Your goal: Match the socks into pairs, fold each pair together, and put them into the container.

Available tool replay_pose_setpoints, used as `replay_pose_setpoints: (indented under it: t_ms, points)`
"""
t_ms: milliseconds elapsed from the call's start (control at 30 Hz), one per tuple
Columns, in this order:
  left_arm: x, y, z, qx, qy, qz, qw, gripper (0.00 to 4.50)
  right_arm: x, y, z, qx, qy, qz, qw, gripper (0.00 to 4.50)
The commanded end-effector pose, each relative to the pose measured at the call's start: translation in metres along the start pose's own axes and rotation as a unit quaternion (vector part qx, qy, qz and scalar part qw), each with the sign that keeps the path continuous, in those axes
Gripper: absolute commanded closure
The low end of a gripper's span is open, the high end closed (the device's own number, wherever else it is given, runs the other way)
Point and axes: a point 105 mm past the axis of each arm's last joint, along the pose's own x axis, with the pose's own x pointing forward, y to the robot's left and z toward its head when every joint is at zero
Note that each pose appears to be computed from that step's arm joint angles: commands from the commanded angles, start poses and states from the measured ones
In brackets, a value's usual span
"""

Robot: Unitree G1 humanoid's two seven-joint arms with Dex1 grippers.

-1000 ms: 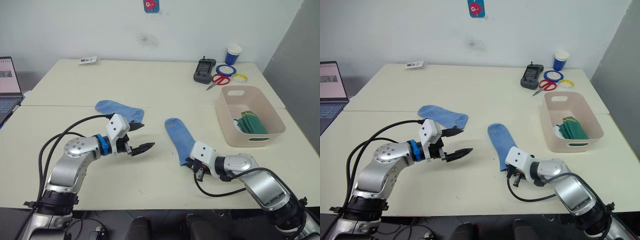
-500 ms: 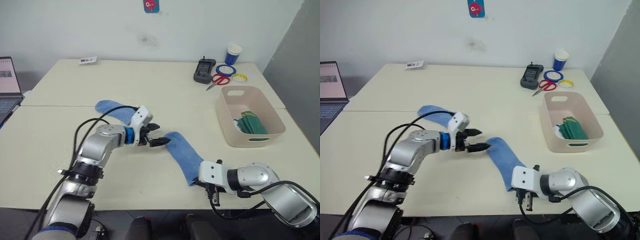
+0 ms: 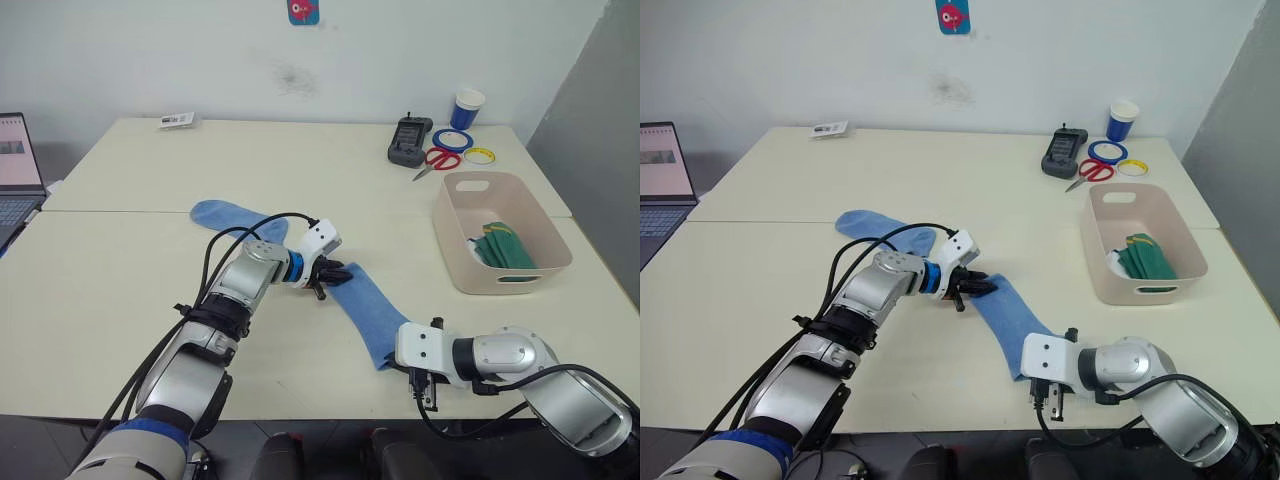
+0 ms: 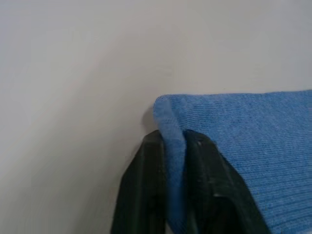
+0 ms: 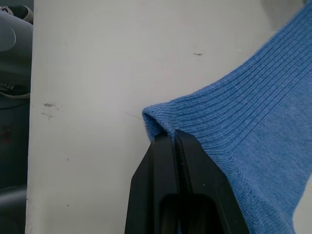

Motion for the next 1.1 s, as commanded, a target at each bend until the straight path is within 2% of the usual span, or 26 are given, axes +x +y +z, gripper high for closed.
replay_pose_setpoints:
  t_ms: [33, 167, 333, 467, 700, 800, 867, 967, 1100]
  points:
    - [-0.015, 0.004, 0.006, 0.003, -0.018, 0.018, 1.000, 4.47, -0.010, -0.016, 0.010, -0.058, -0.023, -0.027, 0.998, 4.50]
    - [-0.043, 0.004, -0.004, -0.023, -0.018, 0.057, 0.998, 4.47, -0.013, -0.032, 0.014, -0.119, -0.047, -0.032, 0.991, 4.50]
    - [-0.080, 0.011, -0.015, -0.085, -0.026, 0.146, 0.985, 4.47, -0.003, -0.045, 0.010, -0.195, -0.059, -0.004, 0.979, 4.50]
    - [-0.100, 0.001, -0.023, -0.112, -0.026, 0.185, 0.976, 4.47, 0.005, -0.049, 0.001, -0.257, -0.058, 0.032, 0.964, 4.50]
    - [-0.113, -0.028, -0.054, -0.168, 0.001, 0.228, 0.959, 4.47, 0.011, -0.049, -0.007, -0.316, -0.070, 0.065, 0.944, 4.50]
    - [-0.104, -0.047, -0.066, -0.207, 0.003, 0.223, 0.952, 4.47, 0.015, -0.053, -0.001, -0.313, -0.078, 0.071, 0.944, 4.50]
    - [-0.101, -0.052, -0.069, -0.218, 0.003, 0.227, 0.949, 4.47, 0.014, -0.052, 0.000, -0.307, -0.078, 0.081, 0.945, 4.50]
    - [-0.104, -0.050, -0.070, -0.228, -0.014, 0.241, 0.943, 4.50, 0.010, -0.054, -0.001, -0.298, -0.071, 0.083, 0.948, 3.82]
    - [-0.111, -0.051, -0.074, -0.232, -0.014, 0.243, 0.942, 3.41, 0.001, -0.052, 0.002, -0.292, -0.065, 0.081, 0.951, 2.38]
